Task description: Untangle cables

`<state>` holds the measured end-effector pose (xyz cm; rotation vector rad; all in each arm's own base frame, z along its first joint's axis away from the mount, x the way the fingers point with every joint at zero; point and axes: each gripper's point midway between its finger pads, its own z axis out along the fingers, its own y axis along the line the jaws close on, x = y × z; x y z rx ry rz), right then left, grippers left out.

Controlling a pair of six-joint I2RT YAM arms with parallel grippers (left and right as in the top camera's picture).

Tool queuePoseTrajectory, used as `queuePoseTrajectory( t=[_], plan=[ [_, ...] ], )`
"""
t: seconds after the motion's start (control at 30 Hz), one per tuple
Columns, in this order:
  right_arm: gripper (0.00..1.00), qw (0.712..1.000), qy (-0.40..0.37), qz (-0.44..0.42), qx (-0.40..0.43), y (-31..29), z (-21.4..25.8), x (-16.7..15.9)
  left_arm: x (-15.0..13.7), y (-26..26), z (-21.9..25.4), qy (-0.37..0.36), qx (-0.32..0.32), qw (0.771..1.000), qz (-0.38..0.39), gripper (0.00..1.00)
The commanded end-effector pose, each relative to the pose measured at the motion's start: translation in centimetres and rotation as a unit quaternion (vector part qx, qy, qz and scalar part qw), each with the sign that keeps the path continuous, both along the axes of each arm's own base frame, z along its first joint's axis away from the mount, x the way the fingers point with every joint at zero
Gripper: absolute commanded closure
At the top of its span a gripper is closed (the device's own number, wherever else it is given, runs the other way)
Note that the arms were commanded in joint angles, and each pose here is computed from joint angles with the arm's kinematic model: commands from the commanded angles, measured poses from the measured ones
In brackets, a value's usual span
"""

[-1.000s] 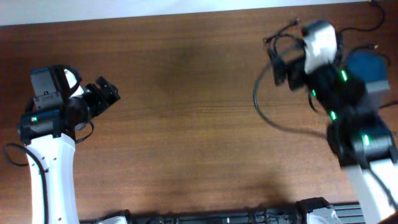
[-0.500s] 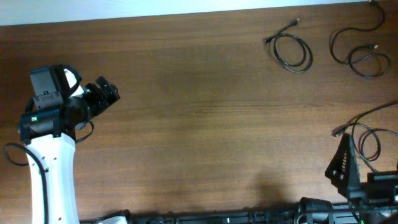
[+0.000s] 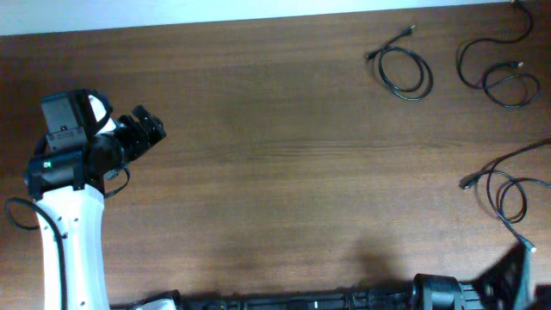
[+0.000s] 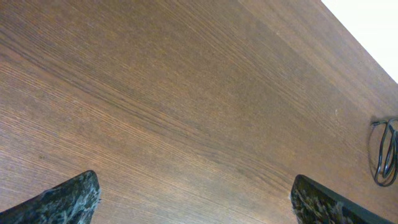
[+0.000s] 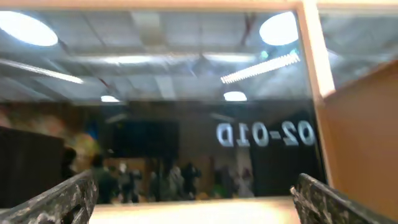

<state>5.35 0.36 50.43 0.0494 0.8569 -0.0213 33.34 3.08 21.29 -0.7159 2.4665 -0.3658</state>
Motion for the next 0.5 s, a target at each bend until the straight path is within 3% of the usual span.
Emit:
queuePoseTrajectory(
  t=[0.0,0.1,0.2,0.4,0.47],
  plan=[
    [0.02,0.990,0.133,-0.026,0.048,-2.5,-8.1,7.5,0.1,0.2,0.8,-0.011,0.007,1.000,0.001,0.01],
    [0.02,0.959,0.274,-0.029,0.067,-3.7,-20.6,15.0,0.1,0.2,0.8,-0.011,0.007,1.000,0.001,0.01],
    [0.01,0.947,0.309,-0.026,0.080,-4.1,-27.3,17.8,0.1,0.2,0.8,-0.011,0.007,1.000,0.001,0.01],
    [0.02,0.917,0.385,-0.028,0.095,-4.3,-35.3,19.0,0.1,0.2,0.8,-0.011,0.007,1.000,0.001,0.01],
    [0.02,0.918,0.383,-0.027,0.095,-4.3,-35.2,19.0,0.1,0.2,0.8,-0.011,0.007,1.000,0.001,0.01]
  ],
)
